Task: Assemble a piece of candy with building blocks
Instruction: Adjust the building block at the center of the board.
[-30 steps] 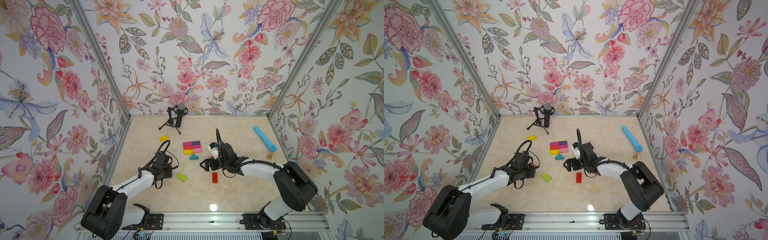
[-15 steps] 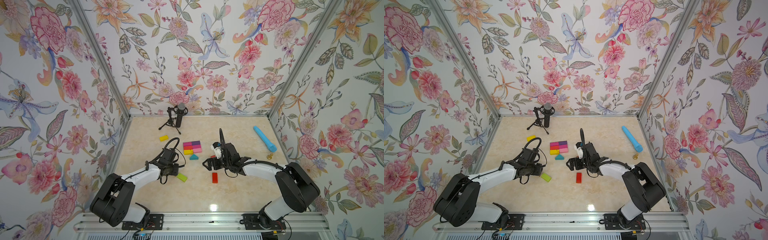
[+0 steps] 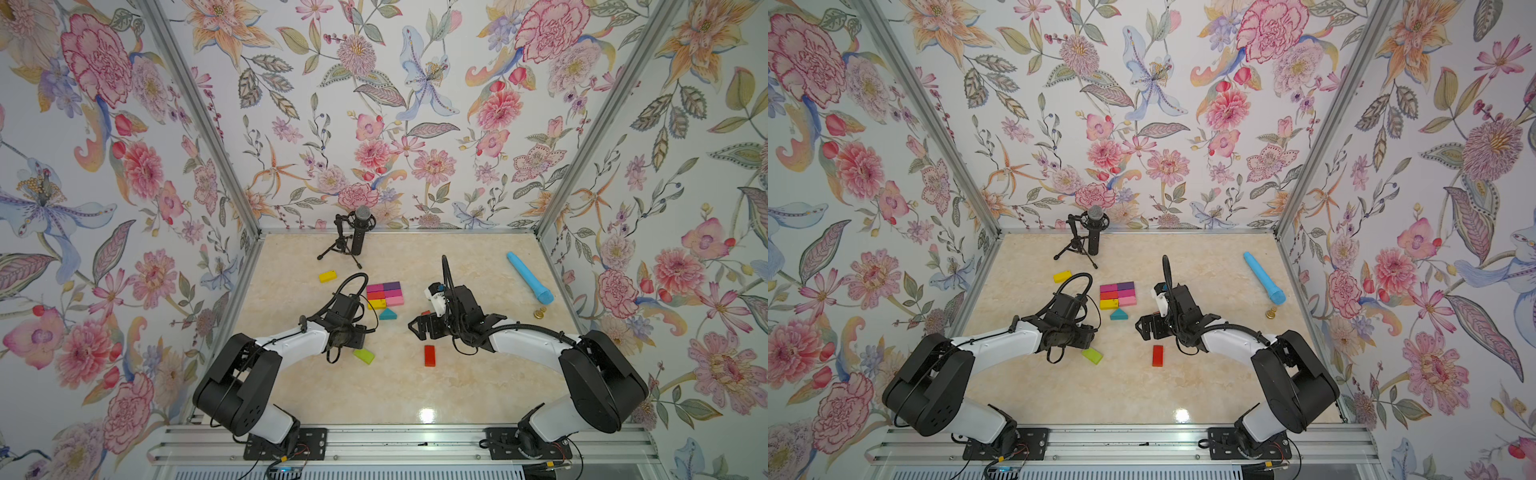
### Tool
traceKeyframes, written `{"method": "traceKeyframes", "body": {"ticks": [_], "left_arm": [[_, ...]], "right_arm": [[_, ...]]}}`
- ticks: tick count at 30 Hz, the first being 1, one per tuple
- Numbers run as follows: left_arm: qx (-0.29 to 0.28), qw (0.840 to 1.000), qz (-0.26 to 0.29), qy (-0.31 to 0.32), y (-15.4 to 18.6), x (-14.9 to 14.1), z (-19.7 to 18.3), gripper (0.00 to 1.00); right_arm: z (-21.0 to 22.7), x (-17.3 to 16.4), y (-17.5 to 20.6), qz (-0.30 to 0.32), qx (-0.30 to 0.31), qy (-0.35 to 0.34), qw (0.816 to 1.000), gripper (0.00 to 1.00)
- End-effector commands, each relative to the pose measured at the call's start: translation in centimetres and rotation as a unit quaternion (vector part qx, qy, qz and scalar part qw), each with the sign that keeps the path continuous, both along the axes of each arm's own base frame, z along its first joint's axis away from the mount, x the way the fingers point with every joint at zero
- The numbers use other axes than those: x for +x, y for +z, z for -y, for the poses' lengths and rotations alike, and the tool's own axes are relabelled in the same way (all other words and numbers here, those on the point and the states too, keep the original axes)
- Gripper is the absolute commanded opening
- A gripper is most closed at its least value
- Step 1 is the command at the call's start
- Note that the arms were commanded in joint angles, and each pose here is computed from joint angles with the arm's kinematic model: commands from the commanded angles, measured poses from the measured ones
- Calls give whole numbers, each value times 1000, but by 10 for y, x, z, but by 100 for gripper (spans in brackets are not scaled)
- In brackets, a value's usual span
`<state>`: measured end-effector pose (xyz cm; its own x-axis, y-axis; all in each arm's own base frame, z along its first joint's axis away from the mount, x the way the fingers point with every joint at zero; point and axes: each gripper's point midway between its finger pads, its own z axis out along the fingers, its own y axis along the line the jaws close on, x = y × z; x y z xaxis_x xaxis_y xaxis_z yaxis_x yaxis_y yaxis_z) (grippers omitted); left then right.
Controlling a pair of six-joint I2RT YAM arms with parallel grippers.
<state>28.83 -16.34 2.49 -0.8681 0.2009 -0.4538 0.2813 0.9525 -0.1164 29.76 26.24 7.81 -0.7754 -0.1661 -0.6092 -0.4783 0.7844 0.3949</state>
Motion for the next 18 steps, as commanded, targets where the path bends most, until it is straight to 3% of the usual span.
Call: {"method": "traceKeyframes", "body": {"ticks": [1, 18], "left_arm": [[22, 1000, -5, -7, -1, -11, -8, 59], [29, 999, -5, 39, 2, -15, -42, 53]], "right_arm": [[-3, 4, 5, 10, -6, 6, 1000, 100], [-19, -3, 17, 30, -14, 33, 999, 100]]}}
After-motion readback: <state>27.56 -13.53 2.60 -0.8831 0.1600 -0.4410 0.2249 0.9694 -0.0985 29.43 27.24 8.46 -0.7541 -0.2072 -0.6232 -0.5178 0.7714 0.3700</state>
